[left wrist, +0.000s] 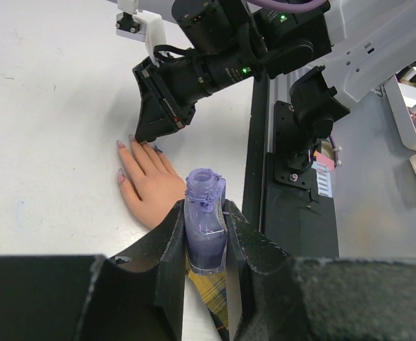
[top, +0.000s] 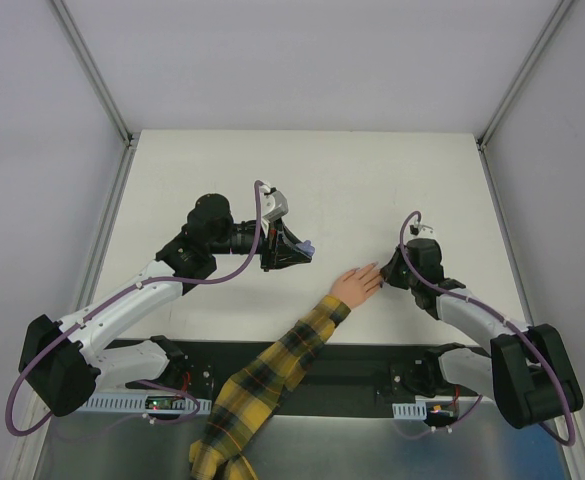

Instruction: Paint the nails

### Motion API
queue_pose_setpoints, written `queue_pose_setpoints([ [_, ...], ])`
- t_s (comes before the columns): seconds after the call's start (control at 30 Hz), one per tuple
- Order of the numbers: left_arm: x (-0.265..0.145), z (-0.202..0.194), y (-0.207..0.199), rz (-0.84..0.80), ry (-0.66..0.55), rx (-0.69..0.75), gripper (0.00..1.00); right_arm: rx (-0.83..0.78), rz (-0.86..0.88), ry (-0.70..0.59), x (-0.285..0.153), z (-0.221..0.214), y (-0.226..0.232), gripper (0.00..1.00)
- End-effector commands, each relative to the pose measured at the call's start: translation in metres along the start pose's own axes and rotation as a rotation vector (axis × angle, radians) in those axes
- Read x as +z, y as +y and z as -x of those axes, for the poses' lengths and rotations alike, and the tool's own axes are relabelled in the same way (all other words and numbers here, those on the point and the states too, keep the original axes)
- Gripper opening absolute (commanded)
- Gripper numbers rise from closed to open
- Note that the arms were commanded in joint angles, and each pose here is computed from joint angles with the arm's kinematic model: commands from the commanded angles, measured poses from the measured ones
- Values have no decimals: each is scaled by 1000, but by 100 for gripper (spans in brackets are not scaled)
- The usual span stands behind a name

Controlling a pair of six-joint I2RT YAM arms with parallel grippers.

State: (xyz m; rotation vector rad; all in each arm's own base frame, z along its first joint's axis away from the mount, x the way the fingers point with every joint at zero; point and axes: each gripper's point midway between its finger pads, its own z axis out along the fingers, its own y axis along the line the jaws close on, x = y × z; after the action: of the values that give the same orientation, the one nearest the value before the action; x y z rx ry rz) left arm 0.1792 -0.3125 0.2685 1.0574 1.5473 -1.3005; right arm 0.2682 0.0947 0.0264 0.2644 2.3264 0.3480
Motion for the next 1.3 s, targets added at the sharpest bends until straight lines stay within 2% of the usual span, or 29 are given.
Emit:
queue_pose_setpoints([
  [0.0,0,29,-13,-48,-65,75,0,11,19,-85,1,29,10,0],
  [0.6,-1,29,-13,-45,-66,76,0,25,0,-107,0,35,3,0],
  [0.9,-2,31,-15,-48,-70,80,0,17,66,-82,-2,27,13,1],
  [1.27,-1,29,-15,-53,-65,75,0,18,68,-60,-4,17,13,0],
])
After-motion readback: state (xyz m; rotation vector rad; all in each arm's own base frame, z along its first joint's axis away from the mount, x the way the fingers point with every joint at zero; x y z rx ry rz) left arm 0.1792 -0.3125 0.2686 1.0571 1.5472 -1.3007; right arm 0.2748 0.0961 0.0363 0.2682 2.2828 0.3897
